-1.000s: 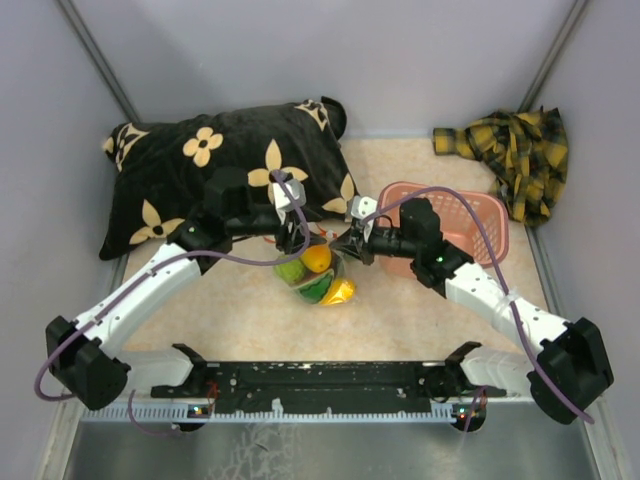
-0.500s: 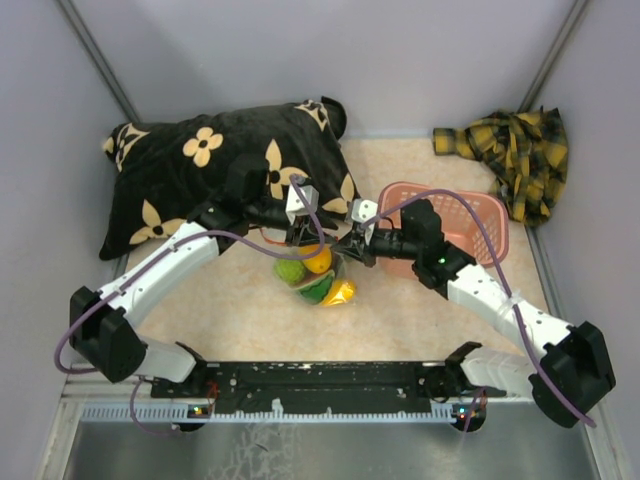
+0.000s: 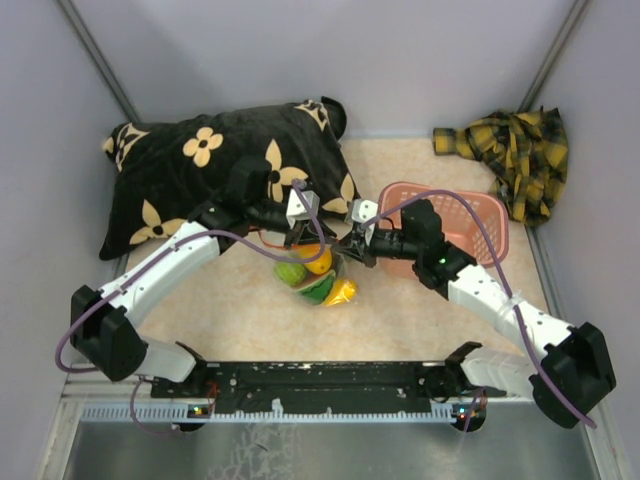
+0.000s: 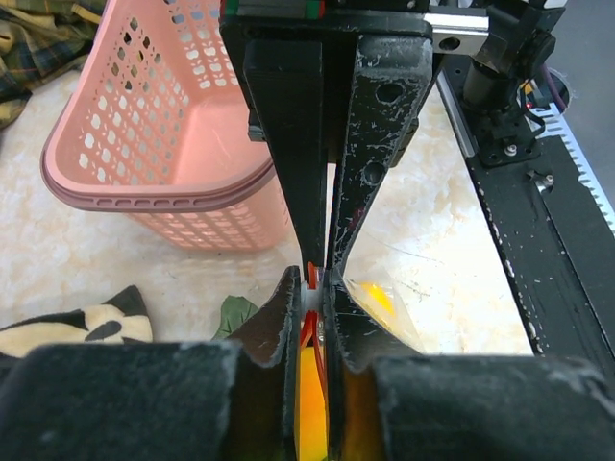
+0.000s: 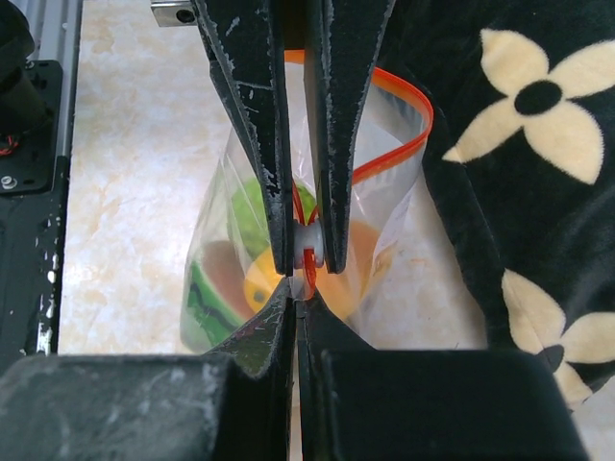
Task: Place the food in the zip-top bag and seal the zipper
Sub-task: Zip the zipper food storage bag at the center of the board.
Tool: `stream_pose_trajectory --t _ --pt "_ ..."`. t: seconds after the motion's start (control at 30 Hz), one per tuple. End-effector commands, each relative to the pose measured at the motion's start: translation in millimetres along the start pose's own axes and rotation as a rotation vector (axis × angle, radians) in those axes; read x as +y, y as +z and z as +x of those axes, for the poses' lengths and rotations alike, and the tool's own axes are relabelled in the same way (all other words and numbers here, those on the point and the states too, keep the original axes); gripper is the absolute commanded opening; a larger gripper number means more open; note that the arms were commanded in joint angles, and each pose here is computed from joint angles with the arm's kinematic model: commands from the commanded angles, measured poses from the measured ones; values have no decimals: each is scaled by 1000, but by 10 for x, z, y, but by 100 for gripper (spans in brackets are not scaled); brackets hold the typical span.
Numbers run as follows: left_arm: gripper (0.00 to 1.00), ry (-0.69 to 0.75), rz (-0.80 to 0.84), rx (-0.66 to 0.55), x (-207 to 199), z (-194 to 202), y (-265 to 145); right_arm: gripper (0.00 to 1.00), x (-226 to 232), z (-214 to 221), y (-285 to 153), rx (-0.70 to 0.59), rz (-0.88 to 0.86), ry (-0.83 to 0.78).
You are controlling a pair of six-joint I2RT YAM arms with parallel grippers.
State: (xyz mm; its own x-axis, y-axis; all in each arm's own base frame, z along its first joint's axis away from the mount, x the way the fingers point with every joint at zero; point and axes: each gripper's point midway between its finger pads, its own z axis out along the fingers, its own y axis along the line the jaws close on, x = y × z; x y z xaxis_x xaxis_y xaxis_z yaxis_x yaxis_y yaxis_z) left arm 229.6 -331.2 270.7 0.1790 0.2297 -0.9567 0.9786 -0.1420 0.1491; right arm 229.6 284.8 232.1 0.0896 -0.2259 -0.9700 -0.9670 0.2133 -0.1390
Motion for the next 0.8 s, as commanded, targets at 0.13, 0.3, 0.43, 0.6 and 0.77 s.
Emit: stream_pose_trajectory --t 0.13,0.3,0.43,0.6,0.77 --pt "10 43 -76 62 -21 130 -124 0 -121 -513 -172 -118 78 -130" --pt "17 58 -87 36 -36 63 -142 0 -111 -530 -192 -128 82 -132" --pt "12 30 -51 42 -58 78 -110 0 -115 -512 -187 -119 82 -123" --pt "10 47 -92 68 -35 143 -151 0 -123 -487 -225 -119 97 -119" --pt "2 62 -120 68 -17 119 -181 0 -103 -494 -234 -124 86 -118"
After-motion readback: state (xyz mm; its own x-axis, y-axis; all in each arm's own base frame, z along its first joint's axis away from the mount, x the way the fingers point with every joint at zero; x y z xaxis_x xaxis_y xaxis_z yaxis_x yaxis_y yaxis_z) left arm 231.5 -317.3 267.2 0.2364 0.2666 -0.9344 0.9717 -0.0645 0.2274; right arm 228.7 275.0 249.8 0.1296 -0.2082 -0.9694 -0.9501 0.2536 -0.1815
